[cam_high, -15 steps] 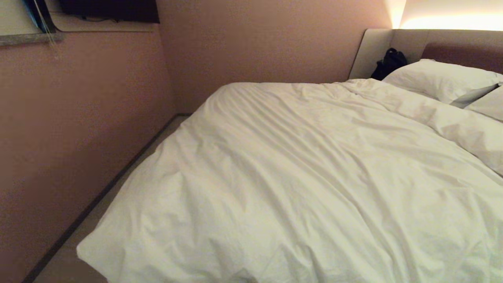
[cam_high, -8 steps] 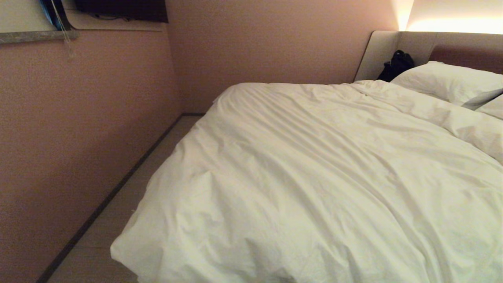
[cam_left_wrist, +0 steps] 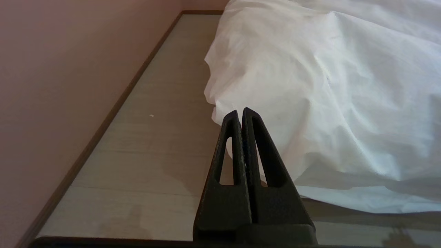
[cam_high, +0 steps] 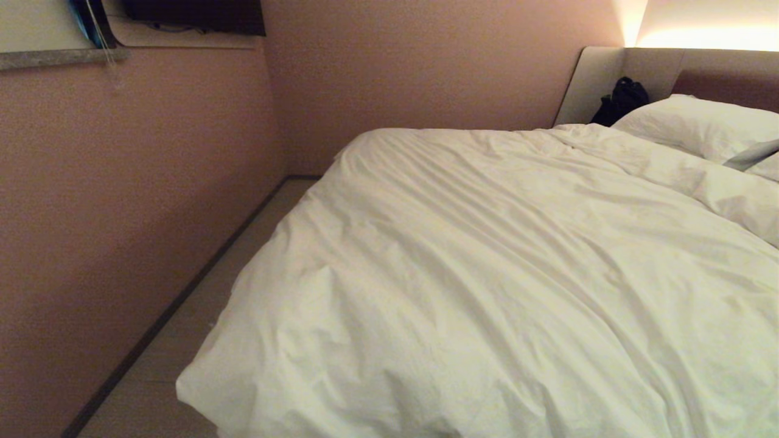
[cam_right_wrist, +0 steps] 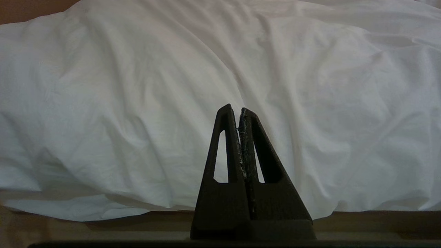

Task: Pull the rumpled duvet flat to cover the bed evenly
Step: Flatten the corners of the folded blanket

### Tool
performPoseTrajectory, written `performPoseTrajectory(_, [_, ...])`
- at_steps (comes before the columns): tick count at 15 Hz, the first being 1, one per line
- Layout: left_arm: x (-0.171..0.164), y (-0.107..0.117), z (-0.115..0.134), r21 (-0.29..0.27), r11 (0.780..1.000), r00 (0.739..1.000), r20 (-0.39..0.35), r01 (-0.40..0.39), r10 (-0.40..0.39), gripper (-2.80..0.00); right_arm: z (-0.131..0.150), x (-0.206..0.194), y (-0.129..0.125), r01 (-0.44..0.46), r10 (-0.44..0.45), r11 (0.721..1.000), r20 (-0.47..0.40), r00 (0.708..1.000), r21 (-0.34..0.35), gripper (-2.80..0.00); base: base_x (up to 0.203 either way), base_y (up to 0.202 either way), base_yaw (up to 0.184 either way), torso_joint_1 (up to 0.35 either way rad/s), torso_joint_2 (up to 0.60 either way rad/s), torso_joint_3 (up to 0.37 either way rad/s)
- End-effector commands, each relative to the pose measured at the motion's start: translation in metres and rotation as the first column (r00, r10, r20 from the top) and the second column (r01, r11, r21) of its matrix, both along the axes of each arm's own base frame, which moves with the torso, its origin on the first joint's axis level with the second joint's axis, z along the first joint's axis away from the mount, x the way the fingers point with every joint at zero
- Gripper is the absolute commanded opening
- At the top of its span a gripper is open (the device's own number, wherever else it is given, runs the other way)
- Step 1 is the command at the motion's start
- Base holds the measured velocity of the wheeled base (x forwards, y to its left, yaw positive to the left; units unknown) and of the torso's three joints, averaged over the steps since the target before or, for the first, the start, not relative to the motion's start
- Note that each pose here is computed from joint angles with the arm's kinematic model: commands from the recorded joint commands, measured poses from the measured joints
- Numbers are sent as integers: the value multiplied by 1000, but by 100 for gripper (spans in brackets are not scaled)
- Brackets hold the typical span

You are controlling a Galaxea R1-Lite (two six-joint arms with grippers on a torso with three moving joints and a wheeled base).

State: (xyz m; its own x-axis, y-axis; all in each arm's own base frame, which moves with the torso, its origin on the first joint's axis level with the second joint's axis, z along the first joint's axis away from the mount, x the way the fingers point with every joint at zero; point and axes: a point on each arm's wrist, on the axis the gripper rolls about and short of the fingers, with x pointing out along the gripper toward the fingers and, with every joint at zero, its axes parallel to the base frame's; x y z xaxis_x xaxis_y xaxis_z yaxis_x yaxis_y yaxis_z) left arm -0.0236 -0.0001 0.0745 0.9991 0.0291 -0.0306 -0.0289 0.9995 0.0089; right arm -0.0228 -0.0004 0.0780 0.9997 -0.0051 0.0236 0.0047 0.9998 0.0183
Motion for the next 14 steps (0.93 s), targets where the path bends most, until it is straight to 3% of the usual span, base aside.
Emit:
performPoseTrajectory(1, [0, 0, 1, -1, 1000, 1000, 1, 5, -5, -280, 0, 0, 0, -1, 1, 1000, 1, 1000, 0, -280, 0, 0, 0, 0, 0, 0])
performPoseTrajectory(3, [-1, 0, 9, -9, 1000, 1000, 7, 11, -11, -280, 0, 0, 0, -1, 1, 1000, 1, 1000, 0, -280, 0, 0, 0, 0, 0, 0])
performPoseTrajectory(5, [3, 0, 27, -67, 998, 999, -30, 16, -18, -280, 0, 0, 0, -1, 1, 1000, 1, 1000, 0, -280, 0, 0, 0, 0, 0, 0])
performPoseTrajectory(8, [30, -1, 53, -208, 978, 977, -201, 32, -74, -280, 0, 0, 0, -1, 1, 1000, 1, 1000, 0, -280, 0, 0, 0, 0, 0, 0])
performPoseTrajectory(10, [65, -3, 64, -312, 950, 920, -362, 30, -148, -280, 0, 0, 0, -1, 1, 1000, 1, 1000, 0, -280, 0, 0, 0, 0, 0, 0])
performPoseTrajectory(14, [139, -4, 66, -455, 890, 801, -537, -9, -266, -280, 0, 0, 0, -1, 1, 1000, 1, 1000, 0, -280, 0, 0, 0, 0, 0, 0])
